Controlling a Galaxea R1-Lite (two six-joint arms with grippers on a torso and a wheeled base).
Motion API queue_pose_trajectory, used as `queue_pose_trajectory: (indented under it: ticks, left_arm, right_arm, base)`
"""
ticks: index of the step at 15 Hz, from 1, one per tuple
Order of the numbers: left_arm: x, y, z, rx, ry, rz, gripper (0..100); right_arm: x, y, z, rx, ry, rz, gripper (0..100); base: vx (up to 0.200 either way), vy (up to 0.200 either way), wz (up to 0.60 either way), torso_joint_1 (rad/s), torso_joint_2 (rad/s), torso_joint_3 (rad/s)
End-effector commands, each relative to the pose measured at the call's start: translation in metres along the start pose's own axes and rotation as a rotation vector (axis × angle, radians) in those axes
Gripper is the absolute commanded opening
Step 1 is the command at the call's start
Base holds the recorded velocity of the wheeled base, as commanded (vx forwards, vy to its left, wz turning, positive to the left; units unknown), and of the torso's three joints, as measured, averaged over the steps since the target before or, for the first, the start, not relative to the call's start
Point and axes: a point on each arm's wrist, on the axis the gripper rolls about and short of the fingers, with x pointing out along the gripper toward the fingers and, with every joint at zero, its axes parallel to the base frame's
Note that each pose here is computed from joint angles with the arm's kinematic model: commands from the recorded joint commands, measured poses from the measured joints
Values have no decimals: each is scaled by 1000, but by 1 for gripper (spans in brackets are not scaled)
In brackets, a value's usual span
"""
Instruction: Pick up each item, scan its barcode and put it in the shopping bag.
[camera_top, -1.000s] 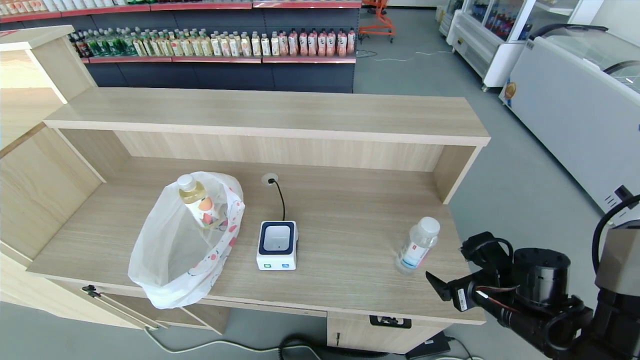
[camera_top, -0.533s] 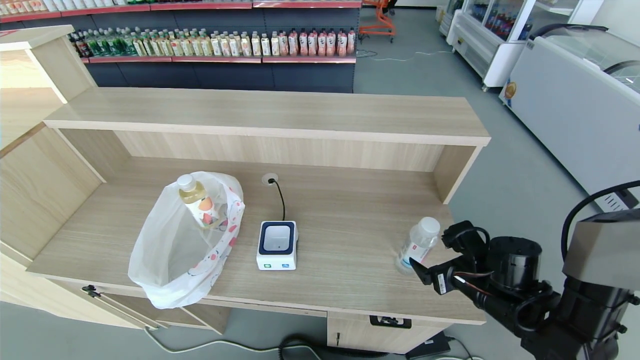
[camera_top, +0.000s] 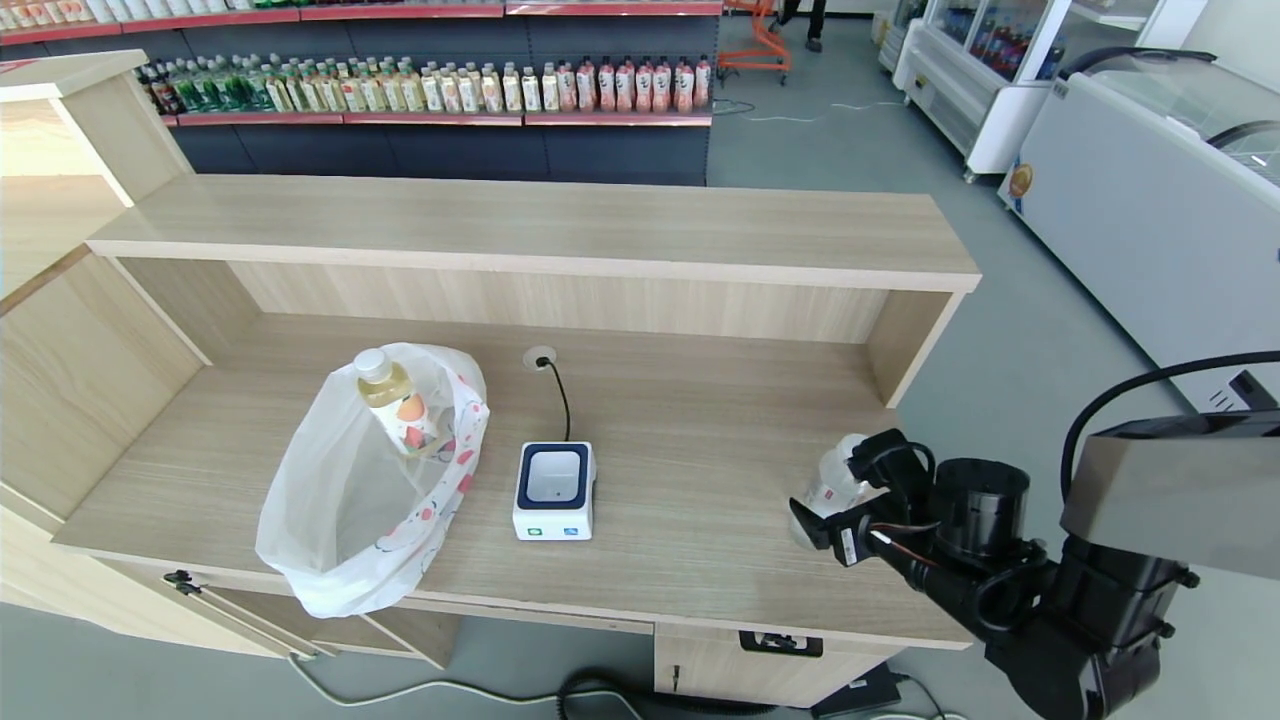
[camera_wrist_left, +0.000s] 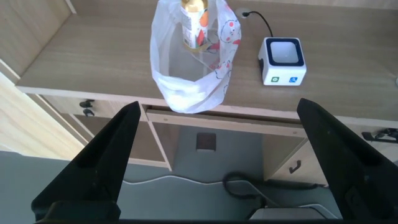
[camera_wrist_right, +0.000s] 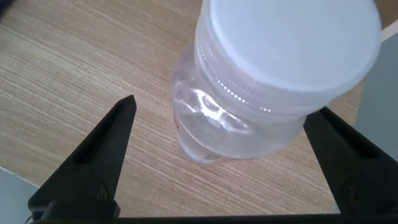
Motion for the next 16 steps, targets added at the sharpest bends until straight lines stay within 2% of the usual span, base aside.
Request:
queue_pose_trajectory:
  ticks: [1,5,15,16]
  left_arm:
    - [0,0,0,0,0,0,100]
    - [0,0,0,0,0,0,100]
    - [0,0,0,0,0,0,100]
    - [0,0,0,0,0,0,100]
  right_arm:
    - [8,2,-2,-1,-4,1,100]
    - [13,7,-7,-8,-5,57,100]
    - [43,17,-8,-31,-55,64,100]
    - [45,17,-8,-40,-61,62,0]
  base:
    - [0,0,0,0,0,0]
    - [0,0,0,0,0,0]
    - [0,0,0,0,0,0]
    - [0,0,0,0,0,0]
